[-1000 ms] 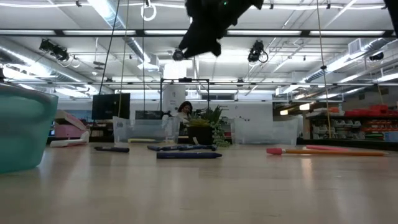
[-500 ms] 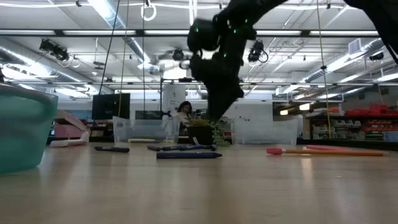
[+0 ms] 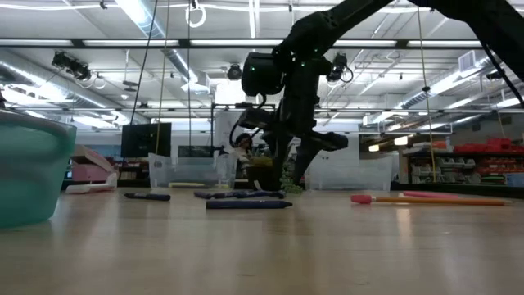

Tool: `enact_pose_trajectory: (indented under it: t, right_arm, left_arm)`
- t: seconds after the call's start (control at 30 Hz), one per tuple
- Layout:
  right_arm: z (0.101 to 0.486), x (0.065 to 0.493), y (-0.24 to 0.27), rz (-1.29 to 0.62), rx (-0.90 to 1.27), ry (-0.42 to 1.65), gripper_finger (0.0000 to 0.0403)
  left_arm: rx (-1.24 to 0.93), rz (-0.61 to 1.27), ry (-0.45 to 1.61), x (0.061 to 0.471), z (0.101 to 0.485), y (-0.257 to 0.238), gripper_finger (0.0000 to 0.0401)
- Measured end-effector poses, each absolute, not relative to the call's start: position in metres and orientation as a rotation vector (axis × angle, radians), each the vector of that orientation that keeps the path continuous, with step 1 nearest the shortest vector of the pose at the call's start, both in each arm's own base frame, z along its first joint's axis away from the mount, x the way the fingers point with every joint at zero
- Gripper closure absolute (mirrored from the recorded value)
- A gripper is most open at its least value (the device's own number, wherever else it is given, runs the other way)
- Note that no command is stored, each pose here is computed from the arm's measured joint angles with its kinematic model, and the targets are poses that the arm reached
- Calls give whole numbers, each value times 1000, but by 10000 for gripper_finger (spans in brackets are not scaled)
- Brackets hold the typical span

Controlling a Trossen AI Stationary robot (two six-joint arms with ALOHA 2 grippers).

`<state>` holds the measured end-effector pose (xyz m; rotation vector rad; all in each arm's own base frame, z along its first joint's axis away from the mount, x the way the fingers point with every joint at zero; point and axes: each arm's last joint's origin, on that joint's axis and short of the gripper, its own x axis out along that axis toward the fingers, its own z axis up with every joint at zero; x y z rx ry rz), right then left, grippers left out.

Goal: Sort crayons/erasers/pens/pencils in bins
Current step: Put the blue crayon into the right transparent bin

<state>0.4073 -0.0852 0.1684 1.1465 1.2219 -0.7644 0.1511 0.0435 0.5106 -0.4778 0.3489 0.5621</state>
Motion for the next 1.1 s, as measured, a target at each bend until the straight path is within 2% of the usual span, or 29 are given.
enact_pose_trajectory:
  t: [0.33, 0.57, 0.73, 0.93, 1.1]
  right_arm:
    - [162, 413, -85, -818, 1136, 1162, 252]
    - [153, 412, -89, -879, 1104, 1159, 268]
    - [146, 415, -88, -850, 1115, 1183, 270]
    - [146, 412, -87, -829, 1028, 1220, 271]
    - [146, 410, -87, -807, 975, 1249, 304]
  left_arm:
    - [-451, 613, 344, 148, 511, 53, 370]
    - [-459, 608, 336, 149, 511, 52, 366]
    - [-461, 578, 343, 150, 511, 50, 369]
    - [-460, 569, 345, 150, 511, 48, 380]
    - [-460, 568, 344, 150, 511, 48, 382]
